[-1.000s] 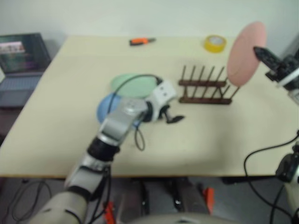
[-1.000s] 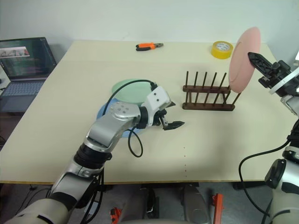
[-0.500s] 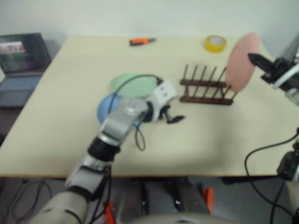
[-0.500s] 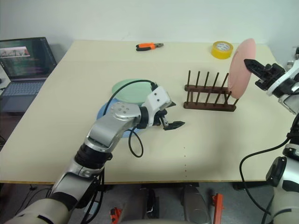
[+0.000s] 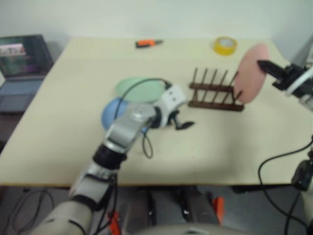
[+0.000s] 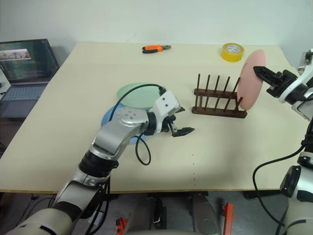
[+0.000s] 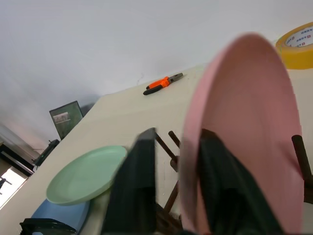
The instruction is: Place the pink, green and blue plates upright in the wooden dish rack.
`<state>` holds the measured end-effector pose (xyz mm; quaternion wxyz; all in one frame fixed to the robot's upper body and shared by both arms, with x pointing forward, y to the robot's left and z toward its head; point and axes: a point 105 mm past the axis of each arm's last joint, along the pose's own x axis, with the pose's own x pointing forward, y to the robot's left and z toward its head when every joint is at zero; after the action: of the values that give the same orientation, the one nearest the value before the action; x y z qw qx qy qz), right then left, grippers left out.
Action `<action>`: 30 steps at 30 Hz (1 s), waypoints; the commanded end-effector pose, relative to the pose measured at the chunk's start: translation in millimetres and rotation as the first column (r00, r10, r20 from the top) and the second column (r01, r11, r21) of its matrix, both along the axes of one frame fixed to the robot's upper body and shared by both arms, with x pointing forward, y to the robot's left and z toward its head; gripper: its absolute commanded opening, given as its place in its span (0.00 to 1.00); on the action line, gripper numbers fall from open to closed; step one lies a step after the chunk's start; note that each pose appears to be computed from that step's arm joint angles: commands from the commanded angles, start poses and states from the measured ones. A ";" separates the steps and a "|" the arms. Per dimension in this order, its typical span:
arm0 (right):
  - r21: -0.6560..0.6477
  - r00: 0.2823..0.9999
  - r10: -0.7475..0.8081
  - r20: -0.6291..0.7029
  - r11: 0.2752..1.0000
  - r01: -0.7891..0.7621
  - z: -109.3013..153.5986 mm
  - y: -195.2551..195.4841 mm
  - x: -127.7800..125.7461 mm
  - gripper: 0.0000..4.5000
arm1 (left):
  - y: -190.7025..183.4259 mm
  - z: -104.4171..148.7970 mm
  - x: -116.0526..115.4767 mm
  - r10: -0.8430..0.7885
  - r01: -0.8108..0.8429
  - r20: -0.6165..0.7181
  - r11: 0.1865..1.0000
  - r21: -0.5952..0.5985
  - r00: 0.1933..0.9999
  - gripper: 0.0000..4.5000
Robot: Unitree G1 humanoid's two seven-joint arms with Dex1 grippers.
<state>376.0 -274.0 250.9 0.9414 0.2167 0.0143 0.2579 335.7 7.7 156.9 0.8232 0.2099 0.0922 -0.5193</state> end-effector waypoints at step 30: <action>-0.604 0.850 0.384 0.361 0.791 -0.101 94.3 62.4 -74.7 0.70 | 160.1 114.4 46.9 0.466 -0.445 0.146 0.882 -0.155 0.873 1.00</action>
<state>311.0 -224.9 333.3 0.9090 -0.1301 -0.0831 0.3871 380.0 153.6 253.7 0.9273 0.1791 0.0589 -0.3233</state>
